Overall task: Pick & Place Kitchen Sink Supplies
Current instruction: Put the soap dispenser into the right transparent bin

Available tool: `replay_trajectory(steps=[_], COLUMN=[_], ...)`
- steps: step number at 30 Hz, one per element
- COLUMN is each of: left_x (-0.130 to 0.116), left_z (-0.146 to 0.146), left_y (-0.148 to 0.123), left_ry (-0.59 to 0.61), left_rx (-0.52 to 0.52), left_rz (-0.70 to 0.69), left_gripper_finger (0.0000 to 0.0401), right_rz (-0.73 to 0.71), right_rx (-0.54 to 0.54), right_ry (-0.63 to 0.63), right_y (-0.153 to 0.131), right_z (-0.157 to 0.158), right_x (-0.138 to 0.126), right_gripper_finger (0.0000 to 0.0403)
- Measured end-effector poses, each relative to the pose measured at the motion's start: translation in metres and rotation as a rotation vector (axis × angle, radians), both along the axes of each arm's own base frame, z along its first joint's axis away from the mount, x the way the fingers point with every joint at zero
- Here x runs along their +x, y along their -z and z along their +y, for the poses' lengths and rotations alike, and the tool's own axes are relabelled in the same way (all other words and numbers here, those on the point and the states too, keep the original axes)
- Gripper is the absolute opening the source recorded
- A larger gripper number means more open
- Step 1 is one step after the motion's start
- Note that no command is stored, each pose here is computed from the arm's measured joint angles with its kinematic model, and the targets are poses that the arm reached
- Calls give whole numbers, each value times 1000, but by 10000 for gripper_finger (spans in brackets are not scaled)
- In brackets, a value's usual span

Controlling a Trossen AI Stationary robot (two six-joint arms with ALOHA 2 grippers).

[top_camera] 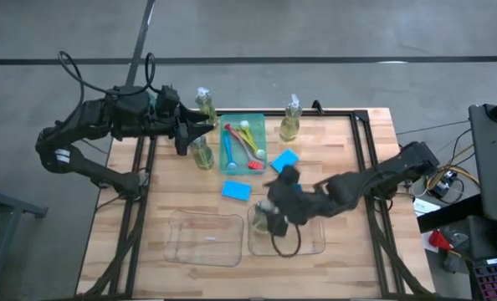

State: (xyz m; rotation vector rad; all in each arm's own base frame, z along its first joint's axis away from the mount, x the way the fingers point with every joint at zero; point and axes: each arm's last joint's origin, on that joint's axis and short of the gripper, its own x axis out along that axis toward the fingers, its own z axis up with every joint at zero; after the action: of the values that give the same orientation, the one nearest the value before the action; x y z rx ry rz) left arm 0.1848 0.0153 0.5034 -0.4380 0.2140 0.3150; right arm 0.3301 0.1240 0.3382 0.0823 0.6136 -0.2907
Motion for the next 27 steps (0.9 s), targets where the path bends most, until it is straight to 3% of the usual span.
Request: replay_trajectory(steps=[5, 12, 20, 27], left_x=[0, -1, 0, 0], left_z=[0, 0, 0, 0], left_y=[1, 3, 3, 3], left_ry=[5, 13, 14, 14], left_rx=[16, 13, 18, 18], left_rz=[11, 34, 36, 36], left_gripper_finger=[207, 207, 207, 207], right_rz=[-96, -164, -38, 94], right_rx=[-19, -15, -150, -154], right_ry=[188, 390, 600, 759], right_y=[-36, -54, -35, -7], right_z=[-27, -62, -108, -156], right_x=[-15, -33, -35, -48], right_gripper_finger=[326, 327, 343, 348])
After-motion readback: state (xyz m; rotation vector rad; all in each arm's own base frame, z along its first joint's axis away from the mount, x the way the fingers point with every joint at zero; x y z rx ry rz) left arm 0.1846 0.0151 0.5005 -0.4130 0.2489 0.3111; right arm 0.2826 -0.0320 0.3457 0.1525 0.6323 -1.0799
